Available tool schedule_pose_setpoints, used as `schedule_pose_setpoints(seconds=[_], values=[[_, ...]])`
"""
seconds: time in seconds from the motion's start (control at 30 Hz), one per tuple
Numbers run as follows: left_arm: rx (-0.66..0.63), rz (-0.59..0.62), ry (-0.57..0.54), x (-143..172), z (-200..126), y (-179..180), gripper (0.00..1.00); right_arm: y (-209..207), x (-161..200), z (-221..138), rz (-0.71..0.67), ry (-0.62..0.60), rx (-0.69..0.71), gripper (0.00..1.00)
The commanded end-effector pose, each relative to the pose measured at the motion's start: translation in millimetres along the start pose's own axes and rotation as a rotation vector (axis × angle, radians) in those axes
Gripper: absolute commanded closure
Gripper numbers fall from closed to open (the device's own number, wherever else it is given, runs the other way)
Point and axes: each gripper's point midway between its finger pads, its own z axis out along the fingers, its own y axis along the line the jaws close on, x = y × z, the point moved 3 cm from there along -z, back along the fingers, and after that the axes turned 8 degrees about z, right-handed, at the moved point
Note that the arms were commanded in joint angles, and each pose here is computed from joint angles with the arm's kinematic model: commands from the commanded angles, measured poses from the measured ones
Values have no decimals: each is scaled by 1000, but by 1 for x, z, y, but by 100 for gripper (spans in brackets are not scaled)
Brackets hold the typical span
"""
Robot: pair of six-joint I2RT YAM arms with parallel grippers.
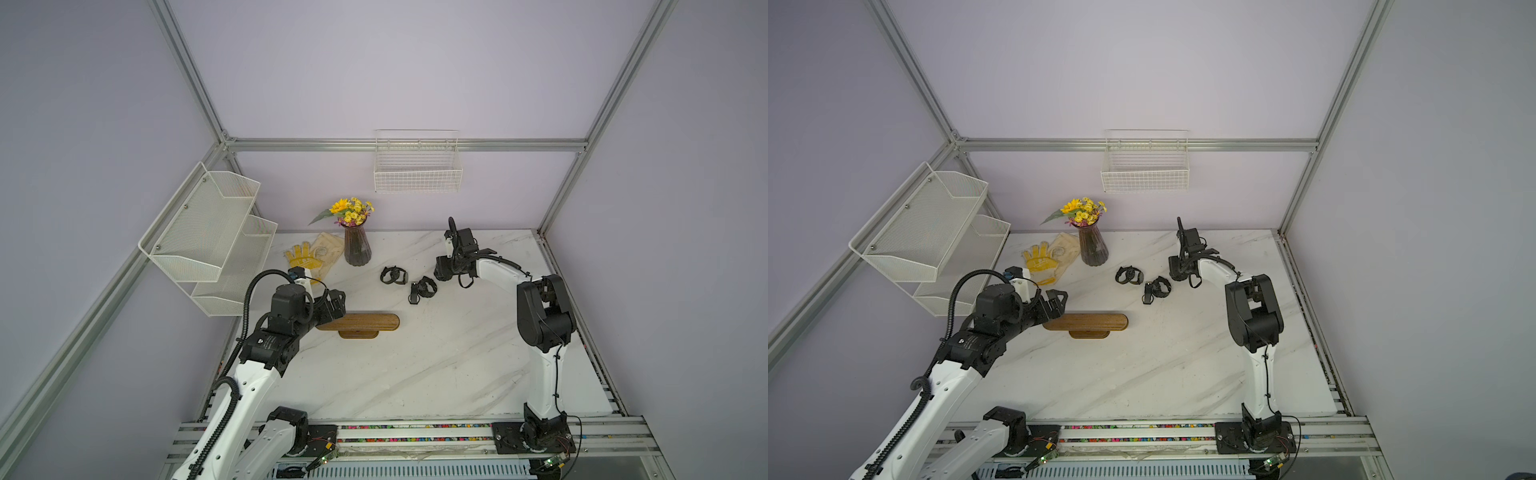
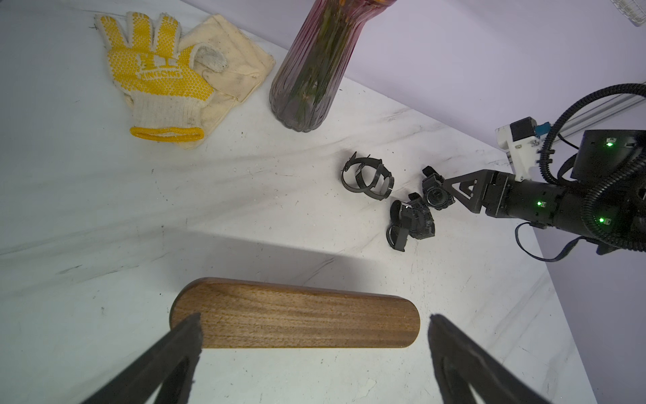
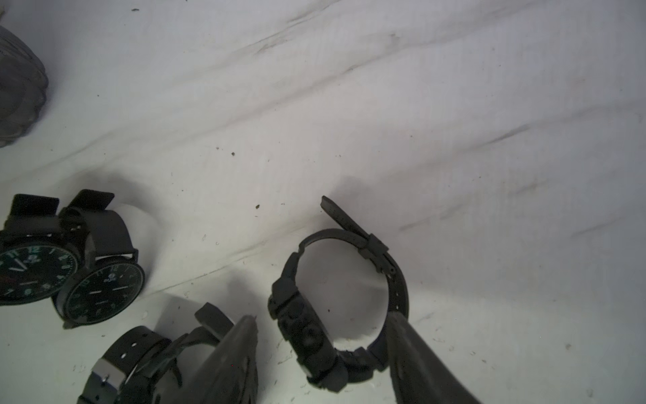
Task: Place watch on stand
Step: Pick up the watch at the center of the board.
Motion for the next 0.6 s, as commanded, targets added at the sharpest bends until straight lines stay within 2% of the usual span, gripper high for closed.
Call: schedule_pose_setpoints(seconds=[0.0,0.23,0.57], values=[[7,16,-13,2,3,0,0,9,4,0,-26,32,-40,39],[2,18,-7,3,5,1,0,14,17,12,-53,78,-32,46],[-5,17,-2,3,7,2,0,10,25,2,-28,64,-17,62]])
